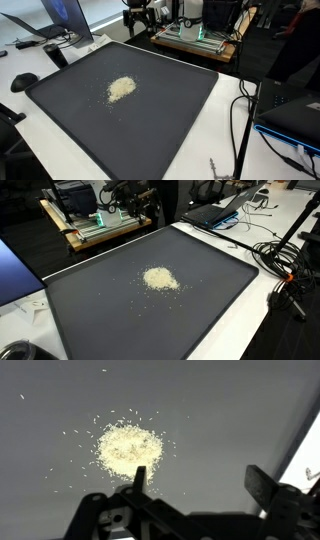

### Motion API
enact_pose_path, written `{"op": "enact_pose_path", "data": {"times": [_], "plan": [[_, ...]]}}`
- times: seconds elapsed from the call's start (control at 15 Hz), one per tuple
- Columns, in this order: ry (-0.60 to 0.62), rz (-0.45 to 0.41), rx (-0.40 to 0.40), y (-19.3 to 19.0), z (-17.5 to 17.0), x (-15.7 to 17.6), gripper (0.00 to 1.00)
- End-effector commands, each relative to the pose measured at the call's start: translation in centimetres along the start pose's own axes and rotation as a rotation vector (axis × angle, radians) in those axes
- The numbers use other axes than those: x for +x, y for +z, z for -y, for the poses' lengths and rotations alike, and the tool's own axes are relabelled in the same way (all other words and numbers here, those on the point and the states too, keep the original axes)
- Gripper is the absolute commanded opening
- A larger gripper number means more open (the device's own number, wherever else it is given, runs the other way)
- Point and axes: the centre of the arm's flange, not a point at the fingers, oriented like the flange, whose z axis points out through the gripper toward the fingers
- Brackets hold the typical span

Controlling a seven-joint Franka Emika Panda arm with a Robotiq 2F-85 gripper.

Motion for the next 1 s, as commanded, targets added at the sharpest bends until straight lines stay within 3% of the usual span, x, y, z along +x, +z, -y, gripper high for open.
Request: {"op": "enact_pose_path", "data": {"times": [0.0, 0.4, 0.93], "plan": [[0.031, 0.002, 0.074, -3.0, -2.8, 2.6, 1.00], [0.083, 0.120, 0.112, -1.2, -6.6, 7.9, 1.00], [0.063, 0.251, 0.184, 2.9, -13.1, 13.1, 1.00]]}}
